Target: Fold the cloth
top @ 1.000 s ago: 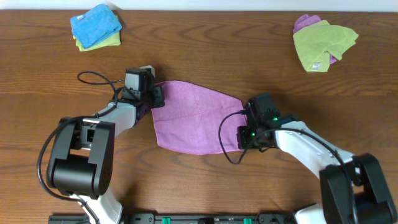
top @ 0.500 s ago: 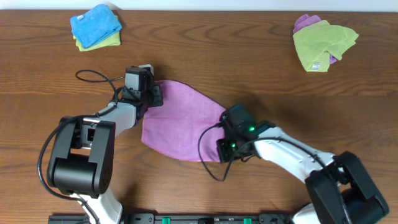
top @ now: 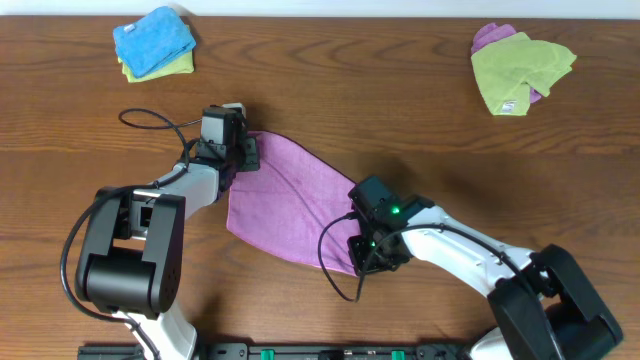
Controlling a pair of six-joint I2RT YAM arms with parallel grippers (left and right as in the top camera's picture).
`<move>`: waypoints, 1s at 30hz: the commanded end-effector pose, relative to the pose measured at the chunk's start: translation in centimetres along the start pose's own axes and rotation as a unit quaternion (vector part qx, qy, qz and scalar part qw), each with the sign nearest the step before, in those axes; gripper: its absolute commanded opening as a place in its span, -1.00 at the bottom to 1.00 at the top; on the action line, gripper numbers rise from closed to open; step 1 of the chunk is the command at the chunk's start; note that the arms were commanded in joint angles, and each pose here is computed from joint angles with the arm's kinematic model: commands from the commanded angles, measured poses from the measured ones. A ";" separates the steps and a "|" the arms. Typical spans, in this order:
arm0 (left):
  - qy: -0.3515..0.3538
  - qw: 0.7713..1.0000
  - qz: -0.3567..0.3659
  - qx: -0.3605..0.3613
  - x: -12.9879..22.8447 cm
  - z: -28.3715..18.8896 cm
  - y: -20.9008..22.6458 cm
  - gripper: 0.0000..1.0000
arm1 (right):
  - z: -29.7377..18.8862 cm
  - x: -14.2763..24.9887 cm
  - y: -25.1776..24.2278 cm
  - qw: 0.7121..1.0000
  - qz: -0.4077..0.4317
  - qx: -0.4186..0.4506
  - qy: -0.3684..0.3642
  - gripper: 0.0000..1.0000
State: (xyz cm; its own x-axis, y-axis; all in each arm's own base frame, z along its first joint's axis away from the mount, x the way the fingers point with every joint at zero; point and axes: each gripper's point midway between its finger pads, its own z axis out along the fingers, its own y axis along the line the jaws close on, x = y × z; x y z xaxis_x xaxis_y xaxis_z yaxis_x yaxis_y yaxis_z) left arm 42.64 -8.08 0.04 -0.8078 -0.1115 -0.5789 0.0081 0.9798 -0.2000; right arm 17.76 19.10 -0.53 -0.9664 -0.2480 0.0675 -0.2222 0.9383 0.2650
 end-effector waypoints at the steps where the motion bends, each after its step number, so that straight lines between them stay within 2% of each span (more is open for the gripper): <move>1: 0.013 1.000 0.011 -0.020 0.7 0.4 0.9 -0.88 | -0.4 -1.3 -0.8 0.999 0.011 0.029 -0.017 -0.97; 7: 0.014 1.000 0.011 -0.015 0.7 0.4 0.7 -0.88 | -5.5 -6.7 2.9 0.994 -0.027 -0.012 -0.105 -0.78; 9: 0.015 1.000 0.011 -0.015 0.8 0.4 0.7 -0.88 | -7.0 -7.8 3.6 0.991 -0.042 -0.018 -0.122 -0.39; 10: 0.015 1.000 0.011 -0.015 0.8 0.4 0.7 -0.88 | -7.5 -8.2 3.8 0.990 -0.048 -0.018 -0.129 -0.29; 15: 0.015 1.000 0.010 -0.015 0.8 0.4 0.7 -0.88 | -8.5 -9.8 1.2 0.987 -0.030 0.026 -0.157 0.02; 19: 0.015 1.000 0.010 -0.015 0.8 0.4 0.7 -0.88 | -9.7 -11.5 -2.1 0.983 0.001 0.030 -0.180 0.16; 25: 0.015 1.000 0.010 -0.015 0.8 0.4 0.7 -0.88 | -11.0 -13.7 -3.9 0.977 0.019 -0.061 -0.202 0.23; 30: 0.015 1.000 0.008 -0.015 0.8 0.4 0.7 -0.89 | -9.5 -13.9 -4.0 0.977 0.027 -0.119 -0.173 0.26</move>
State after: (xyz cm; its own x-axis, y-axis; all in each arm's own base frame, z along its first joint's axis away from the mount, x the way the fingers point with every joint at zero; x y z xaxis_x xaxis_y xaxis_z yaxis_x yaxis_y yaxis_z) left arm 42.63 -8.09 0.05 -0.8094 -0.1116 -0.5765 0.0077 0.9797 -0.2004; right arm 34.13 15.10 7.51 -0.9585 -0.0235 -0.2841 -0.1412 0.9049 0.4015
